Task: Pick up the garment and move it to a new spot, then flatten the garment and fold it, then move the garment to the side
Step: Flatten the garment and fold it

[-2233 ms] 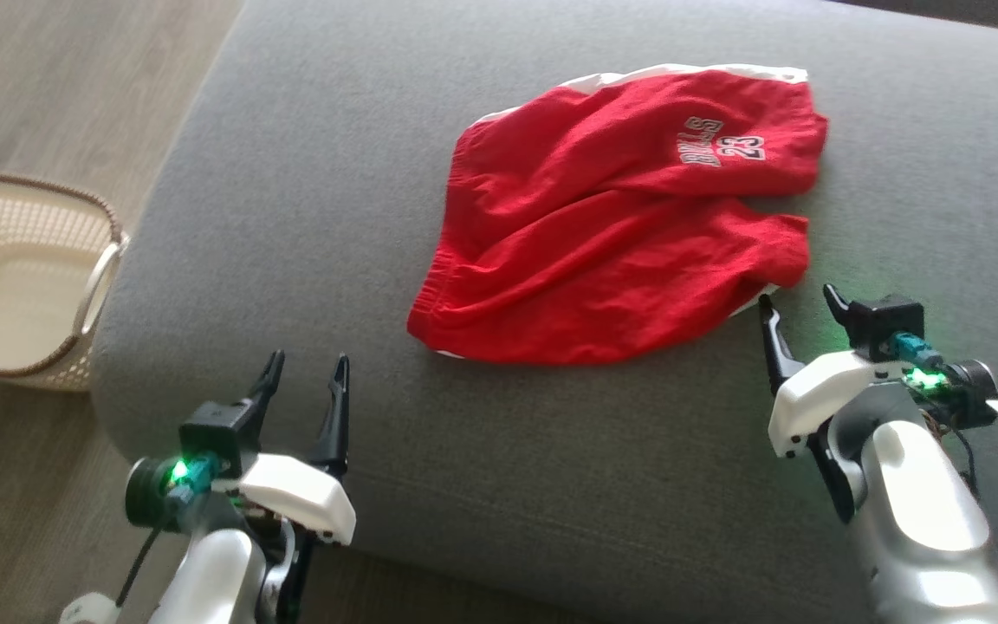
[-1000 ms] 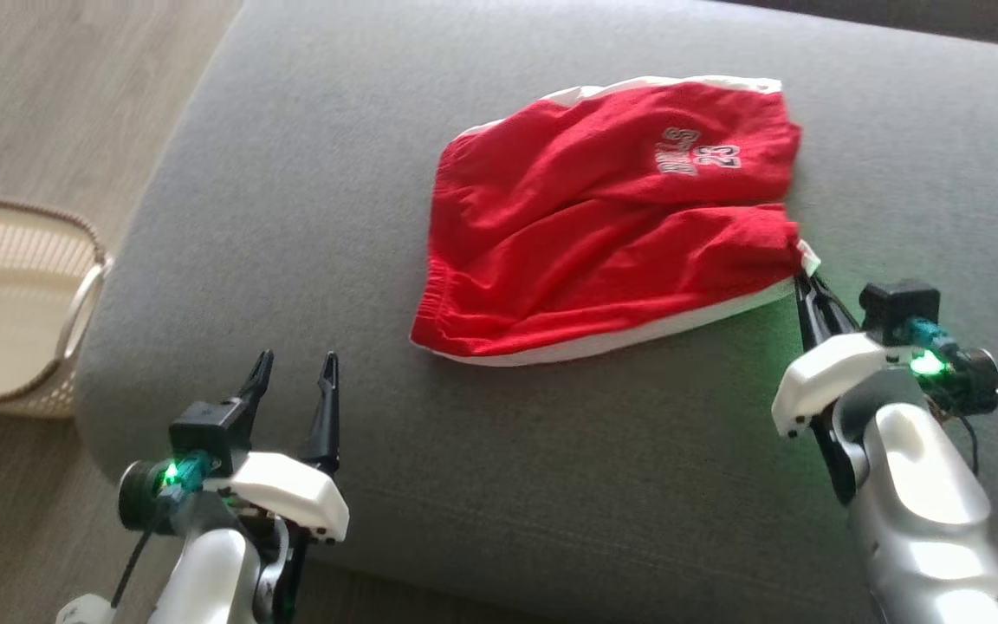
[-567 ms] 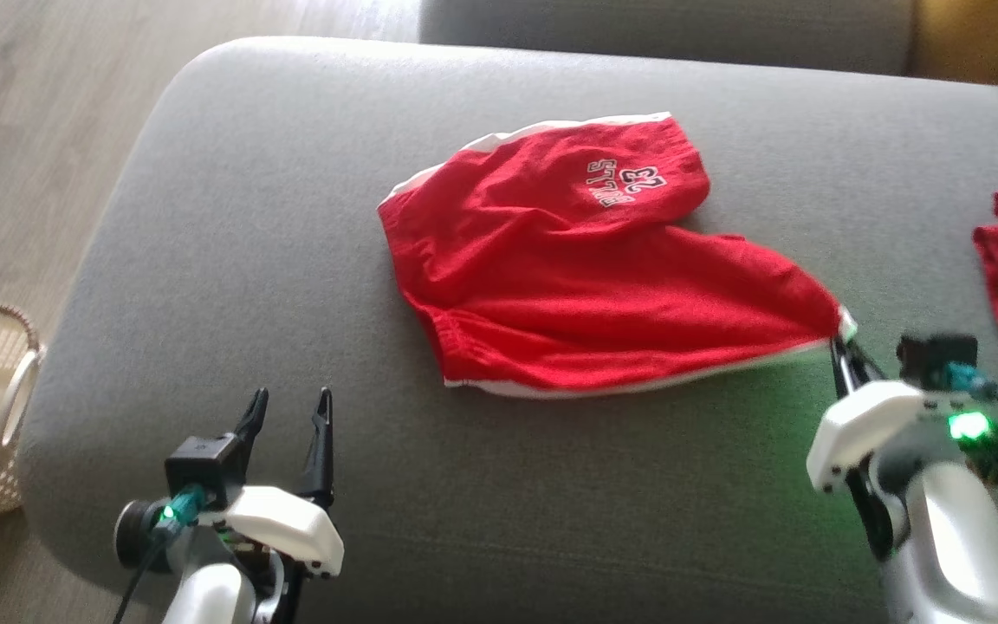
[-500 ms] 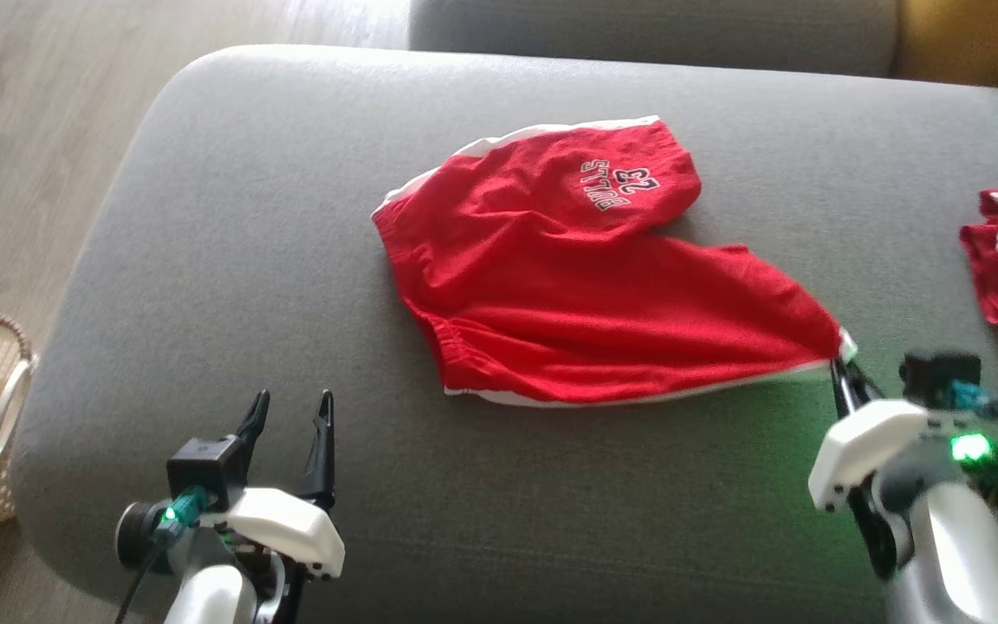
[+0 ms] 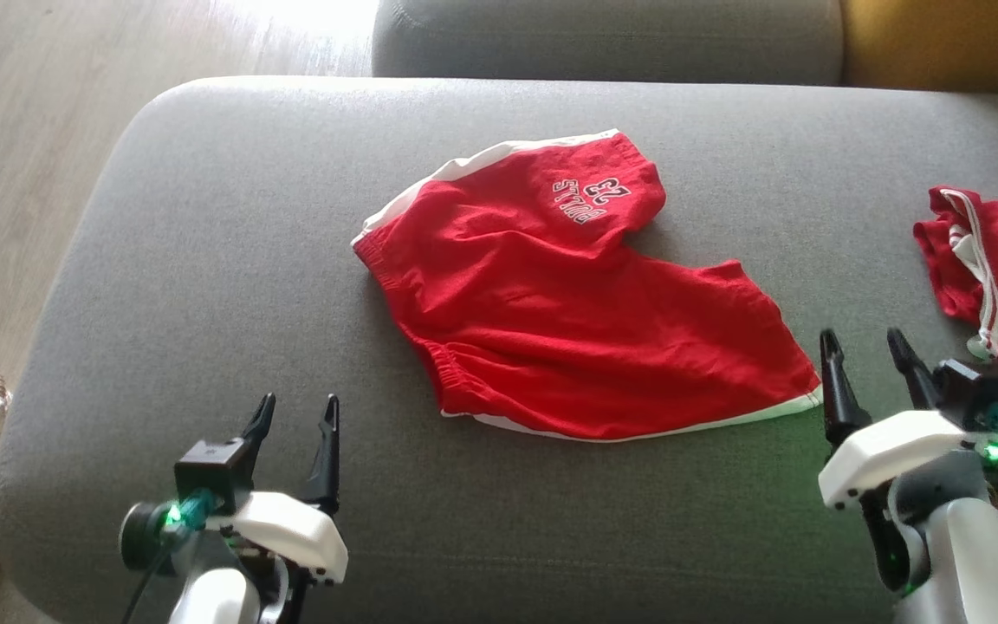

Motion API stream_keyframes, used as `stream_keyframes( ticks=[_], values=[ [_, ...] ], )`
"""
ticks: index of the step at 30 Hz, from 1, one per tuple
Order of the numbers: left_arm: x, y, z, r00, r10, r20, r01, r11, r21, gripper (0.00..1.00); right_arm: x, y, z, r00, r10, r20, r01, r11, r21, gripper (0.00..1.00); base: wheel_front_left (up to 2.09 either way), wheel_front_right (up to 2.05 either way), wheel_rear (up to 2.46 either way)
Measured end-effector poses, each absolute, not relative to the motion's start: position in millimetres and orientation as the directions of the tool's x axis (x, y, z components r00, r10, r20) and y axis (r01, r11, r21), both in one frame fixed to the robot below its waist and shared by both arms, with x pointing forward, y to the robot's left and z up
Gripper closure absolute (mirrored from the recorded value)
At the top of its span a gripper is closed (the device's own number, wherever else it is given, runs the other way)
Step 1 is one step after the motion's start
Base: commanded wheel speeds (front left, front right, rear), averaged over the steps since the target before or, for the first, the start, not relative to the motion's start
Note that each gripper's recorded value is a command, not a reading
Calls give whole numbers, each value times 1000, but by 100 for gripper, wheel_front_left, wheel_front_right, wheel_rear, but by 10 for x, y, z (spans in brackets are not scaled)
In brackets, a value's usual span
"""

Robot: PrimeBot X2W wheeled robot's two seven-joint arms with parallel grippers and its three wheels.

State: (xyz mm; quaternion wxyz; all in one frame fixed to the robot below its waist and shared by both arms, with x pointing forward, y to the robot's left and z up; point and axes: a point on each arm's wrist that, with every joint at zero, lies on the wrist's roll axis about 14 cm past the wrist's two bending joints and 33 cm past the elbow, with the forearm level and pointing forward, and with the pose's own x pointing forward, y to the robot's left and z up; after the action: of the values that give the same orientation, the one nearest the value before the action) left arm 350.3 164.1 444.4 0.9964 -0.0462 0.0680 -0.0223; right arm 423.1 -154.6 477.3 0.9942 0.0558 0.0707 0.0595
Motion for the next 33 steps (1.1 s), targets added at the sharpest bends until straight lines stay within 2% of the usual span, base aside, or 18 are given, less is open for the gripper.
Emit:
stream_keyframes(
  ticks=[6, 14, 18, 21, 26, 33],
  values=[
    [3416, 1467, 4331, 980, -107, -165, 89, 990, -112, 0, 4215, -1487, 4945, 989, 142, -44, -137, 984, 117, 0, 0, 0, 0],
    [3412, 1202, 4166, 959, -181, -218, 153, 978, -139, 0, 4140, -1504, 4789, 987, 142, -78, -131, 984, 124, 0, 0, 0, 0],
    [3444, 964, 4130, 943, -241, -229, 188, 955, -231, 0, 4116, -1523, 4752, 986, 139, -88, -129, 985, 114, 0, 0, 0, 0],
    [3552, 805, 4187, 938, -272, -214, 217, 944, -247, 0, 4095, -1595, 4727, 988, 120, -96, -109, 988, 113, 0, 0, 0, 0],
    [3752, 728, 4213, 942, -256, -215, 195, 944, -268, 0, 4092, -1667, 4690, 989, 101, -105, -89, 990, 111, 0, 0, 0, 0],
    [3769, 705, 3849, 910, -241, -339, 171, 960, -223, 0, 4162, -1744, 4696, 992, 80, -101, -69, 992, 105, 0, 0, 0, 0]
  ],
)
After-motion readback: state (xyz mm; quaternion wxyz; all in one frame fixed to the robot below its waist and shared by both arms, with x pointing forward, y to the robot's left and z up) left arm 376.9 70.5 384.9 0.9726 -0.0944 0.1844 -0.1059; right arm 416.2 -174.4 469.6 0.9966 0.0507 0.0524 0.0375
